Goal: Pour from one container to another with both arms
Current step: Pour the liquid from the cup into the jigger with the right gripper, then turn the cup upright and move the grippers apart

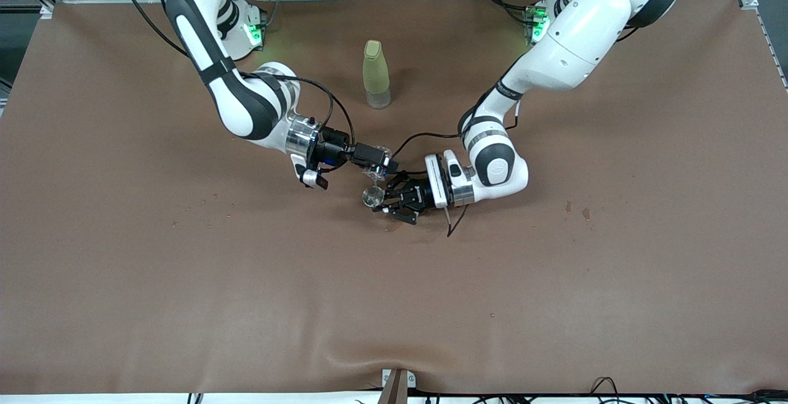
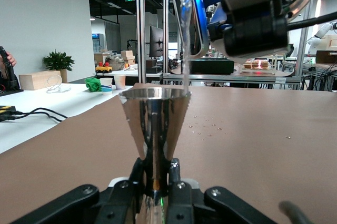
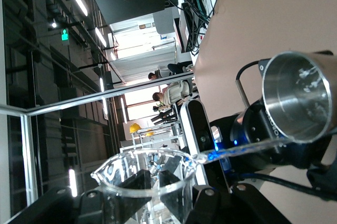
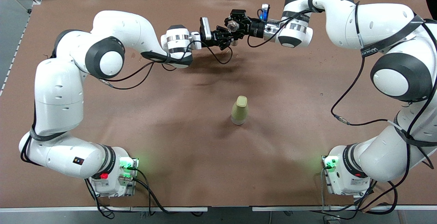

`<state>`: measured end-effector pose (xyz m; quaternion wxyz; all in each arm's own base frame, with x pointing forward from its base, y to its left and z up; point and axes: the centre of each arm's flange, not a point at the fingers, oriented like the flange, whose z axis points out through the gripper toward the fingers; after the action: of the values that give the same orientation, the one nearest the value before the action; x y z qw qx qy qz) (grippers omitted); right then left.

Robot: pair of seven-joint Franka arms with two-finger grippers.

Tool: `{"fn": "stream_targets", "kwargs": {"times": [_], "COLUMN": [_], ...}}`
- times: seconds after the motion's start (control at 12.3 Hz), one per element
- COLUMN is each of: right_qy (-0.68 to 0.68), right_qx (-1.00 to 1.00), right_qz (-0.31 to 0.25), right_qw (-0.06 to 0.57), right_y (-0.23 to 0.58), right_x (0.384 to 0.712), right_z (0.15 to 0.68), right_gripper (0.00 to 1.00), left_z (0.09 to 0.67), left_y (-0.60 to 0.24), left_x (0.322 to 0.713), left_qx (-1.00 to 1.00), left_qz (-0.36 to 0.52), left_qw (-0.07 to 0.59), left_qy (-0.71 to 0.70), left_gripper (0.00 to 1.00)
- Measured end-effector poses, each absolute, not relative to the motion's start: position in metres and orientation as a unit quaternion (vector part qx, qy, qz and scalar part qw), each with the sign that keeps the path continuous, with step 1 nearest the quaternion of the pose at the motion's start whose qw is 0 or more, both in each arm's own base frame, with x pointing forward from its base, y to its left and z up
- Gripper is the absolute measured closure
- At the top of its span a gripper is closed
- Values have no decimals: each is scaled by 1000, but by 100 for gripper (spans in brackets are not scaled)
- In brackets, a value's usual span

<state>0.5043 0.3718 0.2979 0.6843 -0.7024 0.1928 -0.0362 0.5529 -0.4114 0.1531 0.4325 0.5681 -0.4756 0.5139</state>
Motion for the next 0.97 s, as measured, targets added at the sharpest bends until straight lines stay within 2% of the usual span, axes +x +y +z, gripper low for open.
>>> {"fn": "stream_targets", "kwargs": {"times": [0.41, 0.57, 0.97], "right_qy": [203, 176, 0], "right_qx": [-698, -710, -740], "right_qz": [-27, -40, -185], "right_qw": [686, 680, 646], "right_y": [372, 372, 369], "right_x": [506, 506, 508], "right_z": [300, 300, 300], "right_gripper": [83, 83, 83], "left_z": [150, 153, 154], "left_y": [-411, -411, -409], "left_x": [548, 545, 535], "left_qx": [570, 569, 568], "left_qz": [510, 508, 503], "left_qw": [434, 436, 441], "left_qy": [-476, -477, -479], "left_gripper": [79, 79, 79]}}
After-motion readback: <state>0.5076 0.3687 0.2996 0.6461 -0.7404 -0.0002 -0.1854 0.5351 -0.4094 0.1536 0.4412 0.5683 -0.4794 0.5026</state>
